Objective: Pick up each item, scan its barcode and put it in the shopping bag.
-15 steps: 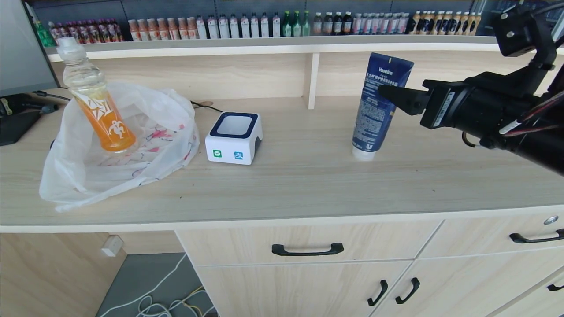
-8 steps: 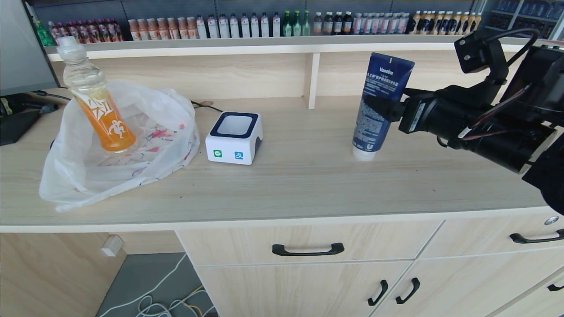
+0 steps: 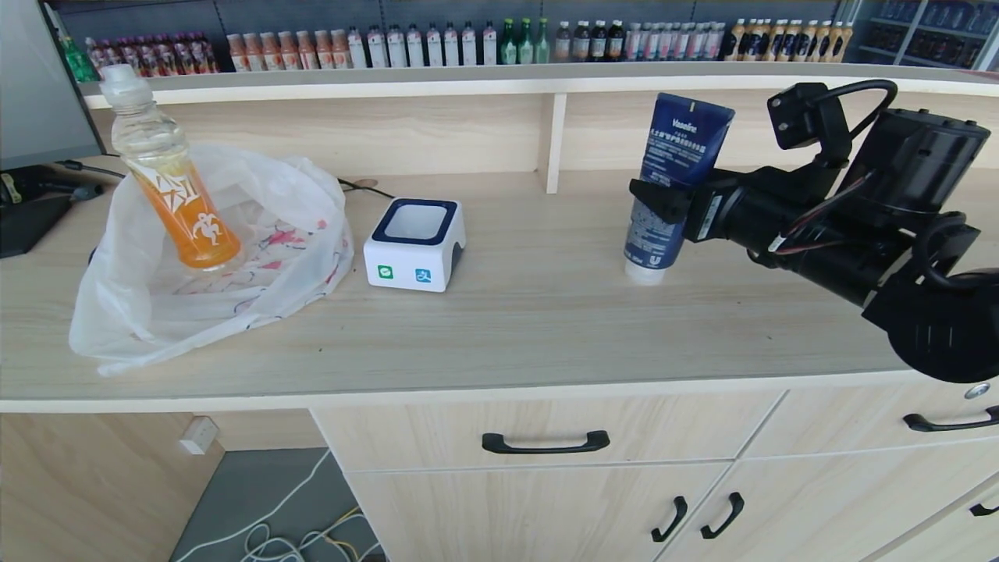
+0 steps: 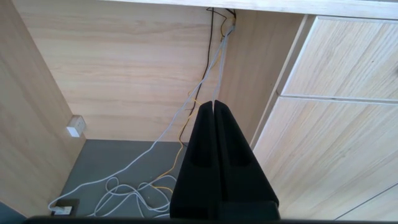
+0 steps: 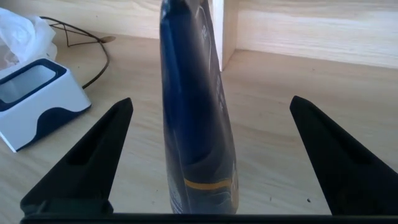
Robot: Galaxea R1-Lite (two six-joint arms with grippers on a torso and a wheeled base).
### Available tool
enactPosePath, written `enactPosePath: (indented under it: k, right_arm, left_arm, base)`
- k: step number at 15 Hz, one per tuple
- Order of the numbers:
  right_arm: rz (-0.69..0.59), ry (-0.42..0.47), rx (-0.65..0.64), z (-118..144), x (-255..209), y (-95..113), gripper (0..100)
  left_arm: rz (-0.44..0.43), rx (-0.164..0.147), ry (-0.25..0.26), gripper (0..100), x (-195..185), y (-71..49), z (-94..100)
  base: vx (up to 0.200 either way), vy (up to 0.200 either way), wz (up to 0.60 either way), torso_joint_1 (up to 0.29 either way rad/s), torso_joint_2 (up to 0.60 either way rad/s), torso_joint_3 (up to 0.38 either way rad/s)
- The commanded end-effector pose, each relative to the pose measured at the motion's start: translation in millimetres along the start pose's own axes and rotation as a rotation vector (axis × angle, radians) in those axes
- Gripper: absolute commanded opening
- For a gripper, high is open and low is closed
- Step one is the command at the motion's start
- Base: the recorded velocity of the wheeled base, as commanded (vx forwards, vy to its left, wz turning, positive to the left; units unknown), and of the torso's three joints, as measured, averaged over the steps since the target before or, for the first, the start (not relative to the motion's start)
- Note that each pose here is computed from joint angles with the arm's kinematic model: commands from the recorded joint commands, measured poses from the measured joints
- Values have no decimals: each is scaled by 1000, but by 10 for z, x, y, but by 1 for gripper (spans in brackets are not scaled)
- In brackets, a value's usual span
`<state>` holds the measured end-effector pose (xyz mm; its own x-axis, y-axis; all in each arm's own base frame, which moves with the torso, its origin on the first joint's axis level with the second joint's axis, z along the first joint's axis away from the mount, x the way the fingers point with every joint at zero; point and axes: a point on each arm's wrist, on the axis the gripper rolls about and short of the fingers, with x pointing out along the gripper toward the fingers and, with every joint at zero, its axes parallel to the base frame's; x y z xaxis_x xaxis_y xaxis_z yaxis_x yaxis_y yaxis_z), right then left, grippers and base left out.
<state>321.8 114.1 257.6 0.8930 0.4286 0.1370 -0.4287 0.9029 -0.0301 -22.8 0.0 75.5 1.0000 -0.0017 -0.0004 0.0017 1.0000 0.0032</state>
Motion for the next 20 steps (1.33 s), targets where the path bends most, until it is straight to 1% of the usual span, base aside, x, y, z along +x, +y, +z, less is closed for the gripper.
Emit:
enactPosePath:
  k: [1, 7, 10, 19, 20]
  right_arm:
    - [0, 12, 1, -54, 46, -6, 100]
    - [5, 15, 0, -73, 77, 18, 100]
    - [-6, 38, 4, -163, 114, -8, 100]
    - [-15, 46, 7, -280, 170, -20, 100]
    - [-15, 48, 7, -284, 169, -20, 0]
  left_arm:
    - [0, 0, 0, 0, 0, 0, 0]
    - [0, 0, 0, 0, 0, 0, 0]
    - [0, 0, 0, 0, 0, 0, 0]
    - [0, 0, 0, 0, 0, 0, 0]
    - [0, 0, 0, 0, 0, 0, 0]
  base:
    - [0, 0, 0, 0, 0, 0]
    - [0, 0, 0, 0, 0, 0]
    - [0, 0, 0, 0, 0, 0]
    - [0, 0, 0, 0, 0, 0]
    - [0, 0, 0, 0, 0, 0]
